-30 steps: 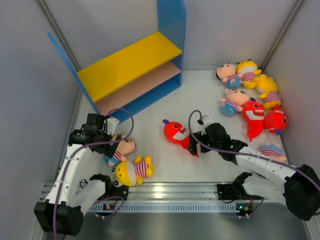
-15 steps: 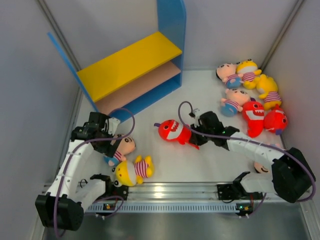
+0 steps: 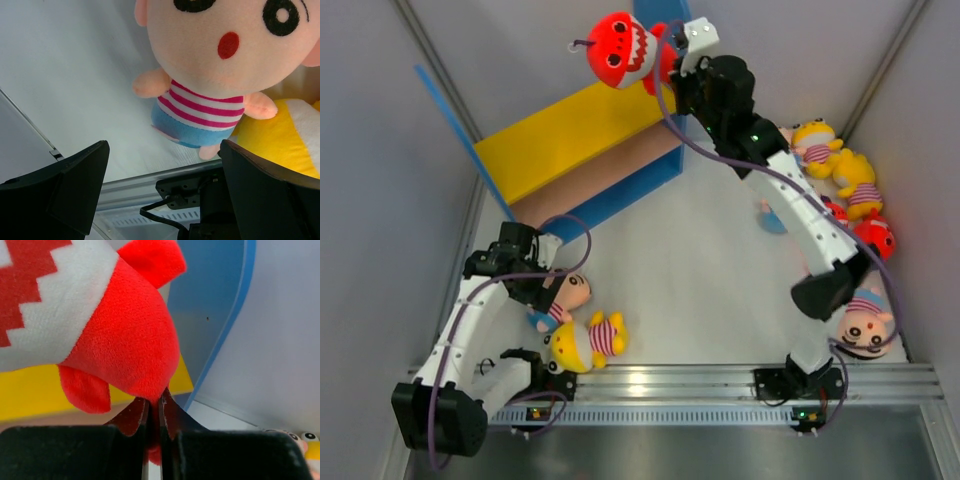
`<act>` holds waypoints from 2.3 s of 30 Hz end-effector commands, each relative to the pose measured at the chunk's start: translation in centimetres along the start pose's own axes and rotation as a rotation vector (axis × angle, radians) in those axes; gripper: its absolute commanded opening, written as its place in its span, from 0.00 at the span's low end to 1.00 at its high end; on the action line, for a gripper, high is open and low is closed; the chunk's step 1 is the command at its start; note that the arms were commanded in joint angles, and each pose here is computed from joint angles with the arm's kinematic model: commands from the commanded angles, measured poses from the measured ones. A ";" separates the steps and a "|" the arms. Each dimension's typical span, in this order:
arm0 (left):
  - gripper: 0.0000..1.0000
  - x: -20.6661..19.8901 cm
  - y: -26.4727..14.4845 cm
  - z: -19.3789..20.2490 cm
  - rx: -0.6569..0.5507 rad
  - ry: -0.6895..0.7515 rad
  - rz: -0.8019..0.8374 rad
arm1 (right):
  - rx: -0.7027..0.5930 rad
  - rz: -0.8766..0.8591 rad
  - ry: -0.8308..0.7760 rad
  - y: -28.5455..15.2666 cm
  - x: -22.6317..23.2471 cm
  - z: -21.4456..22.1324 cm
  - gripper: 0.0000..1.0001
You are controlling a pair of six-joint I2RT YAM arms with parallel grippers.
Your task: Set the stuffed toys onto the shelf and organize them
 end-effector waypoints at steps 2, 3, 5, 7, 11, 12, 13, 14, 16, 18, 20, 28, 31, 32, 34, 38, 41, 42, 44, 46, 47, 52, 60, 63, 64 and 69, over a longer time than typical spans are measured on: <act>0.99 0.2 -0.2 -2.3 -0.073 0.004 0.017 | 0.063 0.108 -0.065 9.9 -0.1 5.3 0.00; 0.99 0.2 0.0 -2.3 -0.072 -0.002 0.017 | 0.045 0.117 -0.055 11.2 0.1 5.8 0.00; 0.99 -0.2 0.4 -2.2 -0.068 0.004 0.043 | 0.002 0.133 0.000 13.4 0.2 6.6 0.00; 0.99 -0.2 0.7 -2.0 -0.059 -0.002 0.038 | 0.003 0.157 0.079 14.2 -0.2 7.6 0.00; 0.99 -0.2 0.7 -2.1 -0.062 0.005 0.041 | 0.011 0.183 0.190 14.6 -1.3 8.9 0.00; 0.99 -0.3 0.7 -2.0 -0.059 0.005 0.044 | 0.027 0.177 0.195 14.5 -1.0 9.3 0.00; 0.99 -0.3 0.7 -2.1 -0.059 0.007 0.046 | 0.032 0.174 0.213 14.6 -0.8 9.6 0.00; 0.99 -0.2 0.7 -2.1 -0.060 0.007 0.042 | 0.039 0.164 0.218 14.6 -0.5 9.8 0.00; 0.99 -0.2 0.7 -2.1 -0.058 0.004 0.040 | 0.041 0.151 0.222 14.6 -0.2 9.8 0.06; 0.99 -0.2 0.7 -2.1 -0.062 0.004 0.037 | 0.036 0.159 0.223 14.4 -0.4 9.5 0.19; 0.99 -0.2 0.7 -2.1 -0.062 0.005 0.040 | 0.037 0.158 0.229 14.1 -0.4 9.2 0.49; 0.99 -0.2 0.9 -2.0 -0.049 0.002 0.041 | 0.060 -0.076 0.218 5.3 1.2 3.5 0.92; 0.99 -0.2 0.9 -2.0 -0.051 0.004 0.041 | 0.071 -0.062 0.227 -0.1 -1.6 3.3 0.95; 0.99 -0.2 0.9 -2.0 -0.051 0.004 0.042 | 0.085 -0.047 0.243 -1.4 -2.9 3.9 0.95; 0.99 -0.2 0.8 -2.0 -0.052 0.004 0.040 | 0.134 0.097 0.289 -4.8 -8.7 6.9 0.95; 0.99 -0.2 0.8 -2.1 -0.057 0.002 0.040 | 0.340 0.485 0.470 -11.0 -20.1 17.4 0.95; 0.99 -0.2 0.7 -2.2 -0.055 0.004 0.043 | 0.481 0.699 0.616 -16.3 -25.8 26.5 0.95; 0.99 -0.1 0.7 -2.3 -0.057 0.002 0.040 | 0.528 0.760 0.680 -18.4 -26.8 30.1 0.94; 0.99 0.0 0.6 -2.4 -0.062 -0.001 0.037 | 0.492 0.706 0.738 -18.3 -27.0 31.7 0.93; 0.99 -0.1 0.3 -2.6 -0.074 -0.001 0.038 | 0.481 0.788 0.761 -19.7 -28.1 33.9 0.93; 0.99 0.0 0.2 -2.8 -0.080 -0.003 0.037 | 0.488 0.827 0.763 -20.3 -28.4 34.7 0.93; 0.99 0.0 0.1 -2.8 -0.083 -0.007 0.033 | 0.611 0.932 0.777 -22.6 -29.4 39.2 0.91; 0.99 0.4 -0.7 -3.8 -0.115 -0.014 0.021 | 0.709 0.769 0.831 -19.9 -28.7 43.6 0.90; 0.99 0.3 -1.1 -3.9 -0.138 -0.012 0.022 | 0.727 0.754 0.835 -20.0 -28.0 44.8 0.82; 0.99 0.3 -1.1 -3.9 -0.138 -0.009 0.023 | 0.731 0.750 0.833 -20.2 -27.7 44.9 0.62; 0.99 0.5 -1.2 -4.2 -0.138 -0.013 0.018 | 0.624 0.797 0.740 -21.2 -28.0 39.9 0.00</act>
Point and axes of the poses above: each gripper's point midway between its finger pads, its own y axis out along the fingers, its own x axis along the line the jaws close on, z = x × y, the point moved 2 cm from there along -y, back along the fingers
